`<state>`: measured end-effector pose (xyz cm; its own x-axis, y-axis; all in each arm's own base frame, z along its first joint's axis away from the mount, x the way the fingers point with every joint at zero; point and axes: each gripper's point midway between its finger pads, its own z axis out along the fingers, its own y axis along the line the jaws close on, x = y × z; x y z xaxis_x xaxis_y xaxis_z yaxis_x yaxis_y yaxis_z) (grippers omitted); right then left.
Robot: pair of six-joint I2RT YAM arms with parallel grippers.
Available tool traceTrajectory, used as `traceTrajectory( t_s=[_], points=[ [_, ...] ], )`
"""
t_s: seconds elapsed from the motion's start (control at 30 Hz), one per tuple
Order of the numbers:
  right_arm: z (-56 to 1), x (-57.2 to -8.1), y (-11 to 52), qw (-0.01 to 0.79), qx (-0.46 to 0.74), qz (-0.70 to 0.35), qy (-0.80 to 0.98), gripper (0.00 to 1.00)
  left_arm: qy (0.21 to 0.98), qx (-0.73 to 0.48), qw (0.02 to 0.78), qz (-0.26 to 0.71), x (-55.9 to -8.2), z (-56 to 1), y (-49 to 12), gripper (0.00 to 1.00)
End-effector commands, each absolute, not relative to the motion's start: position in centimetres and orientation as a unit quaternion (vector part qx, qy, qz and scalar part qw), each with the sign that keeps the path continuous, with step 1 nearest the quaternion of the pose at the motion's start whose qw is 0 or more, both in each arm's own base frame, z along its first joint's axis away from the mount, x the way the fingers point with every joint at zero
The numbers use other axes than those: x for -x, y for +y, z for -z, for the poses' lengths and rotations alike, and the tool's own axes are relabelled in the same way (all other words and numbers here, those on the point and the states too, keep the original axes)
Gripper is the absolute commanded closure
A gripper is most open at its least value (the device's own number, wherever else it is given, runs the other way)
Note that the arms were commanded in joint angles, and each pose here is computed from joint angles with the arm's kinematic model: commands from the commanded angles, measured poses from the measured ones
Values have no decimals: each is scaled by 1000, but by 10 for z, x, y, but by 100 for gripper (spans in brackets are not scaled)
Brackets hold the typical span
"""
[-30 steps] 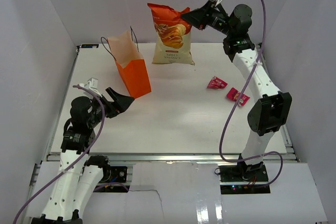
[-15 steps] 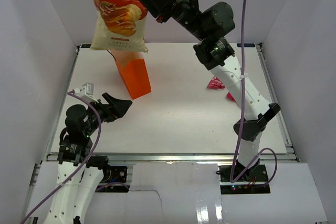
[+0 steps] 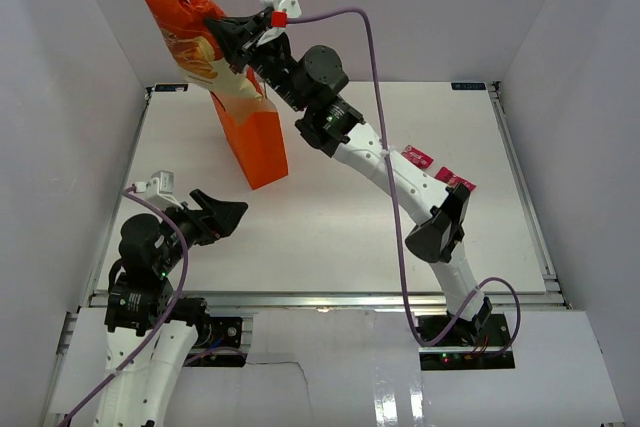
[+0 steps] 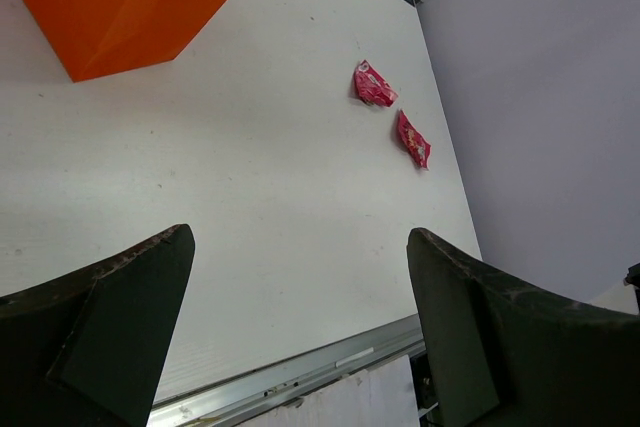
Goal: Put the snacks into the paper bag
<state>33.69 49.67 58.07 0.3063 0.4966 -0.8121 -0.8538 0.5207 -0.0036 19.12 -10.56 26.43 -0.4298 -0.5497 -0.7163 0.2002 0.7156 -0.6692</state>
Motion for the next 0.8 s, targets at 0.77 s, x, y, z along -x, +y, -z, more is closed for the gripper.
traceTrajectory(
  t_s=[0.77],
  points=[
    [-696,-301,405,922,100,-317,197,92,775,112,514,351,-188,-263,-105,2]
  ],
)
